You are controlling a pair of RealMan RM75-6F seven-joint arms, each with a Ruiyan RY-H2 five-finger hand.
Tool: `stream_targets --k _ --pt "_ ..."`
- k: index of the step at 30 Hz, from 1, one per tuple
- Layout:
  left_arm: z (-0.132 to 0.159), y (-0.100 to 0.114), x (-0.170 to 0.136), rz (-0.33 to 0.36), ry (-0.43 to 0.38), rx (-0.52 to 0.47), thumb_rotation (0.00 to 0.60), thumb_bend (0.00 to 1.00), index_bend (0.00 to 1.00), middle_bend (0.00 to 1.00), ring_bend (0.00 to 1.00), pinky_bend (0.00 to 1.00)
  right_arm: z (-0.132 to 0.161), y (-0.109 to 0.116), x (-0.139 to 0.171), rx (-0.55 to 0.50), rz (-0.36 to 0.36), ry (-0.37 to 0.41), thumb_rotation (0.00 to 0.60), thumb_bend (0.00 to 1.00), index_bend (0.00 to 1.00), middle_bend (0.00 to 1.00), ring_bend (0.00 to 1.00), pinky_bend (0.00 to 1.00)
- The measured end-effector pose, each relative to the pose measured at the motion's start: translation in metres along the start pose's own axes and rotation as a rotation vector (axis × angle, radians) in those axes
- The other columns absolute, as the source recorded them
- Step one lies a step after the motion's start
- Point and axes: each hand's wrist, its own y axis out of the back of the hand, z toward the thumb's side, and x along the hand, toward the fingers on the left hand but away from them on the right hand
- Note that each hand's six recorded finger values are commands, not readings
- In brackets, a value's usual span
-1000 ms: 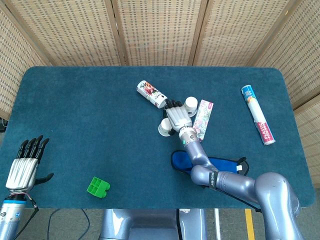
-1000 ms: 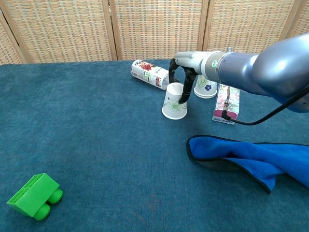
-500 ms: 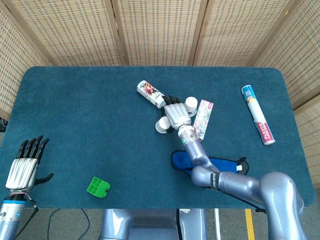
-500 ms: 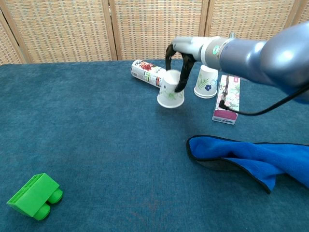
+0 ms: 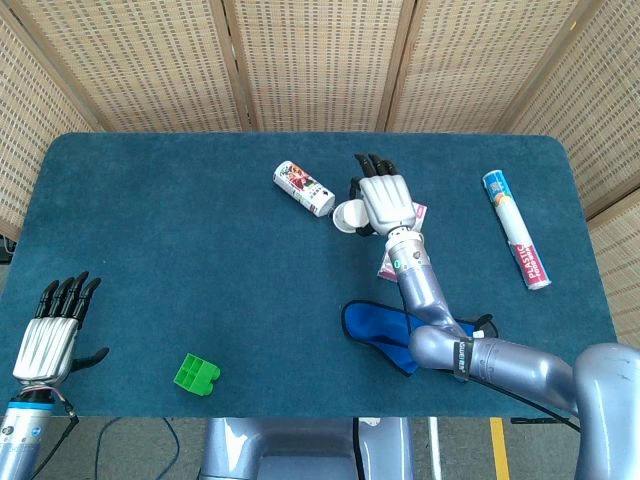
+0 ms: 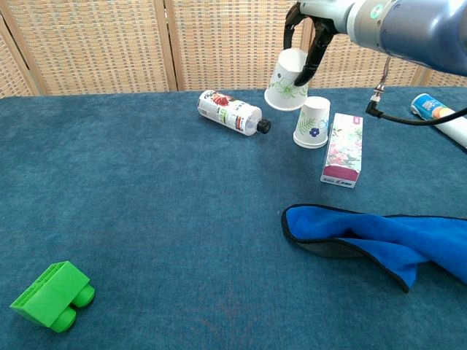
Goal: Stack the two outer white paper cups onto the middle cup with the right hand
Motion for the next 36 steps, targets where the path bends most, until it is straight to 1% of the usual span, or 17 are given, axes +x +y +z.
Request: stream_targets --k 4,8,15,22,27,31,34,36 --pt "0.001 0.0 0.0 0.002 -0.003 0.001 0.6 0.08 0.0 0.0 0.0 0.0 -0.014 0.003 -0.004 0.004 -0.015 -0.029 0.6 0.15 0.53 0.13 0.01 0.15" --pt "0.003 -0.003 0.0 -0.002 -0.007 0.008 0.6 0.08 0.0 0.0 0.0 0.0 -0.025 0.001 -0.008 -0.003 -0.022 -0.049 0.6 0.15 0.53 0.13 0.01 0.15" --pt "0.003 -0.004 0.002 -0.003 0.0 0.011 0.6 0.08 0.0 0.0 0.0 0.0 -0.043 -0.011 -0.02 0.006 -0.011 -0.081 0.6 0.15 0.53 0.13 0.01 0.15" --pt "0.003 -0.008 0.003 -0.02 -0.001 0.019 0.6 0.08 0.0 0.0 0.0 0.0 -0.053 -0.019 -0.03 0.012 -0.003 -0.101 0.6 0.15 0.53 0.13 0.01 0.15" --pt "0.002 -0.007 0.003 -0.017 0.003 0.016 0.6 0.08 0.0 0.0 0.0 0.0 -0.061 -0.024 -0.037 0.031 -0.001 -0.122 0.6 0.15 0.53 0.13 0.01 0.14" --pt "0.002 -0.008 0.003 -0.02 0.003 0.016 0.6 0.08 0.0 0.0 0.0 0.0 -0.07 -0.025 -0.043 0.052 -0.003 -0.143 0.6 0.15 0.48 0.11 0.01 0.13" --pt "0.002 -0.01 0.003 -0.027 0.002 0.017 0.6 0.08 0.0 0.0 0.0 0.0 -0.075 -0.029 -0.045 0.059 0.009 -0.159 0.6 0.15 0.42 0.08 0.01 0.12" --pt "0.003 -0.011 0.003 -0.031 -0.001 0.018 0.6 0.08 0.0 0.0 0.0 0.0 -0.077 -0.031 -0.046 0.062 0.021 -0.165 0.6 0.15 0.4 0.07 0.0 0.12"
